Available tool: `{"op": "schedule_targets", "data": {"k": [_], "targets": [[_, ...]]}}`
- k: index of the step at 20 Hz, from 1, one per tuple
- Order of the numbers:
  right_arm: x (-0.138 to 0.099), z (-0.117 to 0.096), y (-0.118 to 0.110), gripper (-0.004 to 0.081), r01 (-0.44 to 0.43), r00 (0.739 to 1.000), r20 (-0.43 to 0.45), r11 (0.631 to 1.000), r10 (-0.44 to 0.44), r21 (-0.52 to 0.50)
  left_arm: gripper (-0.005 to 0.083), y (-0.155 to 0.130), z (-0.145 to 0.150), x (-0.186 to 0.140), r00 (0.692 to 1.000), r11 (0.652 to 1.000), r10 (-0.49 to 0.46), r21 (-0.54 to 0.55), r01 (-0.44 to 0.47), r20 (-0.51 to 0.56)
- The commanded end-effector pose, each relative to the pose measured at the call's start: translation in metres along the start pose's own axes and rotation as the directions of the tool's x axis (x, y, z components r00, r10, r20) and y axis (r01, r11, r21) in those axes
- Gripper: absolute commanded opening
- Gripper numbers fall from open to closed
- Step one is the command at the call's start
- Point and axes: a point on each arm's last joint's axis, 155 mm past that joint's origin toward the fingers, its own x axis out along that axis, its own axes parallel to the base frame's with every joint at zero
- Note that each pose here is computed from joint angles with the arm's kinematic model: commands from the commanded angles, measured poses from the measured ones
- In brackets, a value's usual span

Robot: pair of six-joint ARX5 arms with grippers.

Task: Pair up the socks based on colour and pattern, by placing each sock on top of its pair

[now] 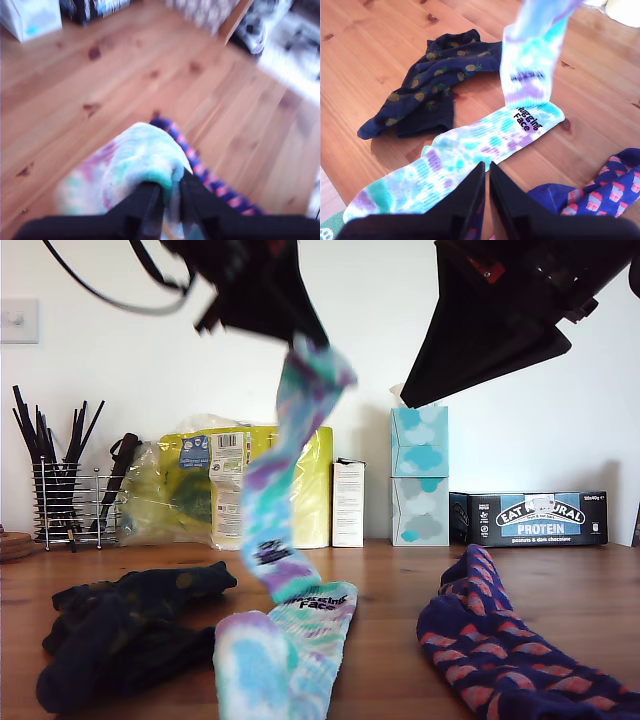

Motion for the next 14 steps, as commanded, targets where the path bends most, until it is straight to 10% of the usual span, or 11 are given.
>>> {"op": "schedule_targets", "data": {"k": [1, 8, 14], "targets": [[0.0, 0.001, 0.001, -0.0013, -0.002, 1.0, 0.007, 1.0, 0.002, 0.0, -0.0024, 0.0, -0.001, 0.009, 1.0, 1.0, -0.008, 0.03, 0.008, 0.005], [0.0, 0.001, 0.001, -0.0013, -0.002, 1.0, 0.007, 1.0, 0.002, -0.001, -0.0024, -0.012, 0.05, -0.012, 0.991, 0.985, -0.032, 0.174, 0.008, 0.132], [0.0, 0.001, 0.001, -0.0013, -0.003, 1.0, 0.008, 1.0, 0.003, -0.002, -0.0024, -0.017, 0.031, -0.005, 0.997, 0.983, -0.059, 0.175, 0.048, 0.059]]}}
